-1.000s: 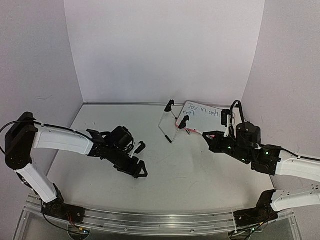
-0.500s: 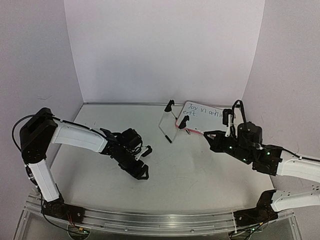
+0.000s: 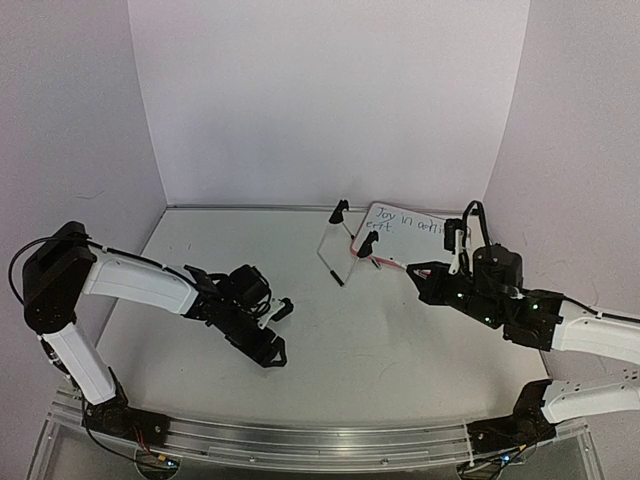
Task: Write a sentence on the whiteboard
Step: Pick up the pen cap from the center of the board.
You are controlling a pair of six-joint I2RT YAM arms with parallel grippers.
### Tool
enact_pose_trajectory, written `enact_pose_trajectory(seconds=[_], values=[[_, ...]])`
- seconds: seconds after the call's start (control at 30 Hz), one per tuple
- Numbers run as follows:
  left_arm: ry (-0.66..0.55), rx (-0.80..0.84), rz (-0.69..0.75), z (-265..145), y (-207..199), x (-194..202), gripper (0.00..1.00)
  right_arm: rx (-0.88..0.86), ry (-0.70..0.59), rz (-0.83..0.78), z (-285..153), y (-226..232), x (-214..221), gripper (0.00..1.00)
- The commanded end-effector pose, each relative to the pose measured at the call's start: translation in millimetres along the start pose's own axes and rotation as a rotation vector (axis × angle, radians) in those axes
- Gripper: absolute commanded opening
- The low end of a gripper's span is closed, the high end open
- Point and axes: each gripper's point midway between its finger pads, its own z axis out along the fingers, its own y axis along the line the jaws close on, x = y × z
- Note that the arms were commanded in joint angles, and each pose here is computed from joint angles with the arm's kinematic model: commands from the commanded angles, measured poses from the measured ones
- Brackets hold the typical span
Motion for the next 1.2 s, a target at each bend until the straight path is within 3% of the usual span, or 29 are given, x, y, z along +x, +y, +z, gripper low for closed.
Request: enact_pose_trajectory(seconds=[0.0,0.1,0.37,0.73,0.93,1.17], values=[[0.059,-0.005,-0.047,-2,1,31,0.73,0.002,-0.018,0.017,3,0,-2,0.0],[0.074,-0.007,-0.046,-2,-1,38,0.69,0.001,-0.015,0.019,5,0,-1,0.0],[0.091,-0.076,-0.044,0,9,44,0.45,-0.007,-0.008,0.016,10,3,0,0.0],[0.128,-0.148,-0.071,-2,21,56,0.29,-0.006,-0.006,0.012,11,3,0,0.0],[0.146,-0.141,-0.076,3,21,58,0.15,0.003,-0.013,0.008,8,1,-1,0.0],[0.108,-0.118,-0.076,-3,15,51,0.02,0.068,0.062,-0.05,12,-13,3,0.0]])
